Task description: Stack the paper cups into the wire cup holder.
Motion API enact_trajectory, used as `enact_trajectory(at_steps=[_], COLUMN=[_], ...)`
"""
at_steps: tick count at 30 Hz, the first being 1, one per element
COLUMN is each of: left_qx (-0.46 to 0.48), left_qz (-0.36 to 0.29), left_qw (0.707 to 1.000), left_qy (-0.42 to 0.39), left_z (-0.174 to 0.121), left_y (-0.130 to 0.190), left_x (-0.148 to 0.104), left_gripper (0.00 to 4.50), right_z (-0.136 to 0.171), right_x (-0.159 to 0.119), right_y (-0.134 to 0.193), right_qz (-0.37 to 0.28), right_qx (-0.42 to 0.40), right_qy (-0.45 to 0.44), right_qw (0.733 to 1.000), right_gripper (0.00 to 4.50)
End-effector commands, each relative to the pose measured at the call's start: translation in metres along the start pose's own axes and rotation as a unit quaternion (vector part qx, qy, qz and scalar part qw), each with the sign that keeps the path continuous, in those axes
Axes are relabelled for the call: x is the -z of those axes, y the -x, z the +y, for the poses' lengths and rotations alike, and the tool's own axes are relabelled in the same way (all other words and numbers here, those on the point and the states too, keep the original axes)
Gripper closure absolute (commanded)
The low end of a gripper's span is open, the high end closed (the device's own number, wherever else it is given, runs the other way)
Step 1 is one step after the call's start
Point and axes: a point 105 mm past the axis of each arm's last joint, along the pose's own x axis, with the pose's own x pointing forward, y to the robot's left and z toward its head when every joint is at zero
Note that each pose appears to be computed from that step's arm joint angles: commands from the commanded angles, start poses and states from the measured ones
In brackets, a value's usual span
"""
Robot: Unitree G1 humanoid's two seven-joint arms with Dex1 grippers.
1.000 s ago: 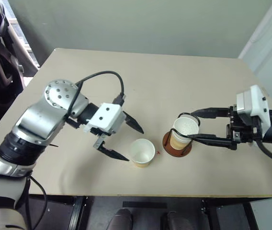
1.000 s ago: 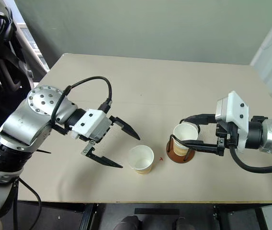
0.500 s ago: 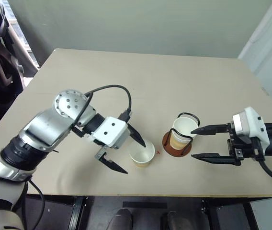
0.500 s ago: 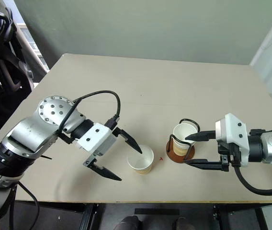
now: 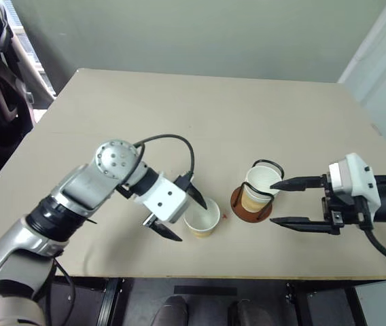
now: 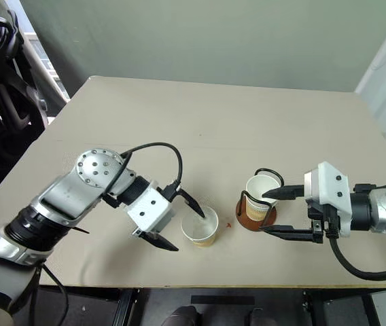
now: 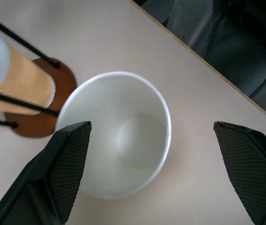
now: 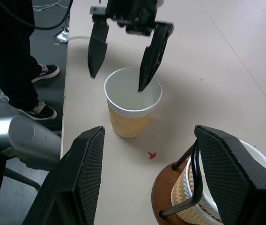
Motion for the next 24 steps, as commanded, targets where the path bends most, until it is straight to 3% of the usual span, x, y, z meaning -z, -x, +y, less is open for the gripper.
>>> enact_trajectory(at_steps=[1, 3, 9, 14, 24], left_qx=[0.006, 0.005, -0.005, -0.045, -0.093], left_qz=[0.002, -0.002, 0.000, -0.004, -0.062], left_qw=[1.000, 1.000, 1.000, 0.998, 0.992], left_qy=[-0.011, -0.006, 0.023, 0.046, 0.062], left_z=[-0.003, -0.004, -0.004, 0.014, 0.043], left_y=[0.002, -0.001, -0.005, 0.001, 0.023], left_x=[-0.001, 0.000, 0.011, 0.015, -0.009], left_gripper=[0.18, 0.58, 2.84, 4.45, 4.45], right_z=[-0.001, -0.001, -0.002, -0.007, -0.026], right_x=[-0.007, -0.006, -0.002, 0.009, 0.023], right_y=[0.003, 0.002, 0.001, 0.002, 0.013], right_qz=[-0.002, -0.001, 0.002, 0.018, 0.072], right_qx=[0.013, 0.015, 0.019, 0.037, 0.096], right_qy=[0.024, 0.024, 0.016, -0.006, -0.055], right_qw=[1.000, 1.000, 1.000, 0.999, 0.991], right_gripper=[1.42, 1.41, 1.41, 1.41, 1.41])
